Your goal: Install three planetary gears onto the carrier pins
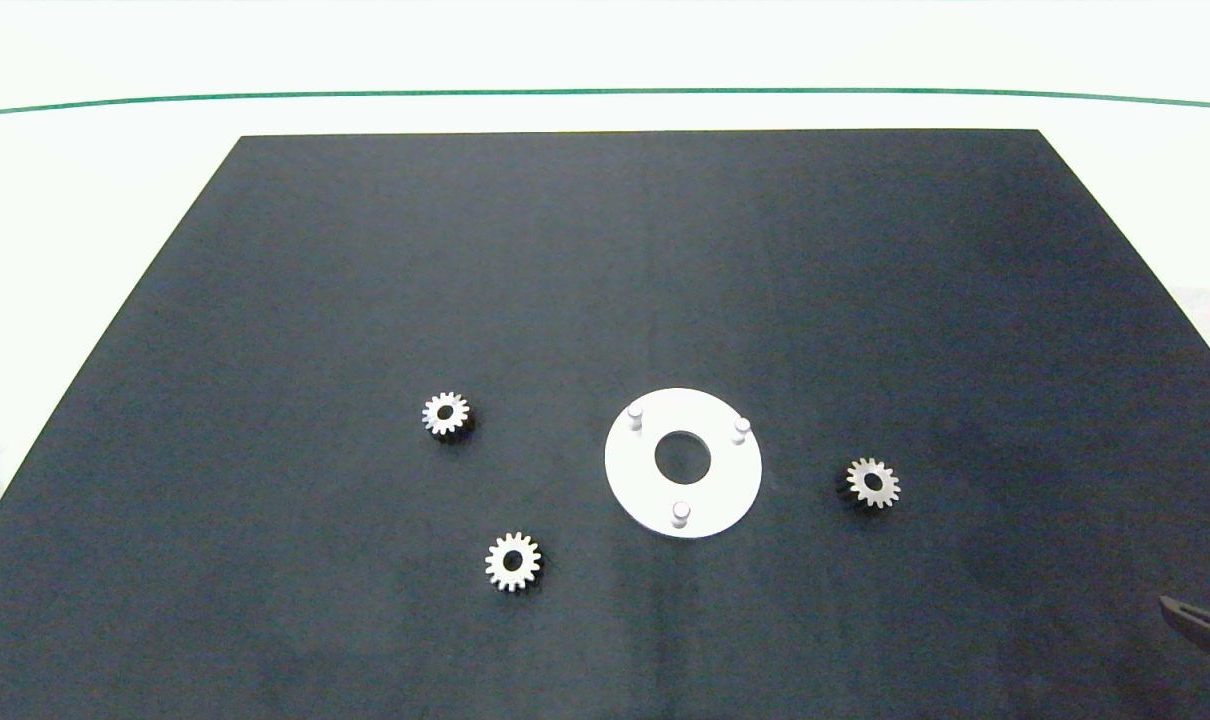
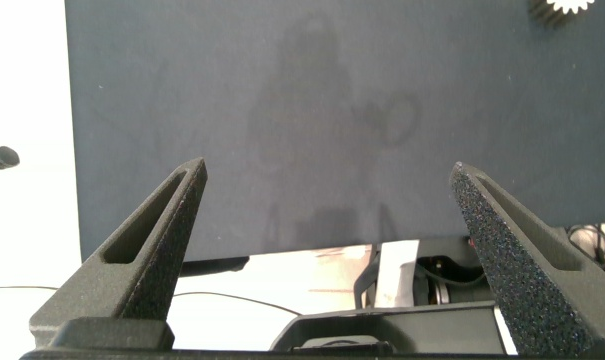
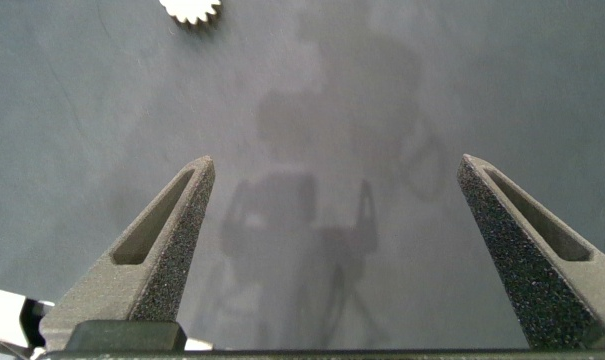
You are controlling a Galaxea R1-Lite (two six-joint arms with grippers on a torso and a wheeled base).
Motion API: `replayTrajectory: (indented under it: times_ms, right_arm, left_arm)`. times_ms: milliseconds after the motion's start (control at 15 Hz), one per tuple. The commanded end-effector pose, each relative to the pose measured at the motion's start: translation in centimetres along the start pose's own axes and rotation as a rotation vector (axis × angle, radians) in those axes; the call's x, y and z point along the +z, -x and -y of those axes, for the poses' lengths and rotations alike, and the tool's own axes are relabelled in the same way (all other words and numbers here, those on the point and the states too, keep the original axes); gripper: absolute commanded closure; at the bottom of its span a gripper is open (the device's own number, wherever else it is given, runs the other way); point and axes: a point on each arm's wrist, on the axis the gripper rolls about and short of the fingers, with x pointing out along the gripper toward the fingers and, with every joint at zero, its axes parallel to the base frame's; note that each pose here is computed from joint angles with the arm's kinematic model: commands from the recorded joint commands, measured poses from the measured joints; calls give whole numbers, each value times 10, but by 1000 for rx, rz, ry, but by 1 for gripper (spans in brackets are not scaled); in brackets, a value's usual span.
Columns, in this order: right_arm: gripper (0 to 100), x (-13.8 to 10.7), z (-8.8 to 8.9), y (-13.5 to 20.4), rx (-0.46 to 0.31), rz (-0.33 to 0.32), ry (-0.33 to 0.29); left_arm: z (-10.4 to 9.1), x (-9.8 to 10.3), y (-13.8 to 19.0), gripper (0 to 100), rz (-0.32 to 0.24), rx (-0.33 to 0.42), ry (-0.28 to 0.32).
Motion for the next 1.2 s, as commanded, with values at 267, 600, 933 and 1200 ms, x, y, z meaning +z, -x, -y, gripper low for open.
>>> replayTrajectory:
  times_ms: [267, 600, 933, 1200]
  right_arm:
    - [0, 32, -25, -68, 206, -157, 119]
    - [0, 48, -36, -106, 217, -149, 137]
    - [0, 55, -49, -129, 260, -187, 160]
    - [0, 65, -56, -146, 270, -196, 169]
  left_arm:
    - [0, -1, 1, 0, 3, 9, 1]
    - [0, -1, 3, 0, 12, 11, 1]
    - [0, -4, 4, 0, 21, -2, -4]
    - [0, -5, 4, 0, 23, -5, -4]
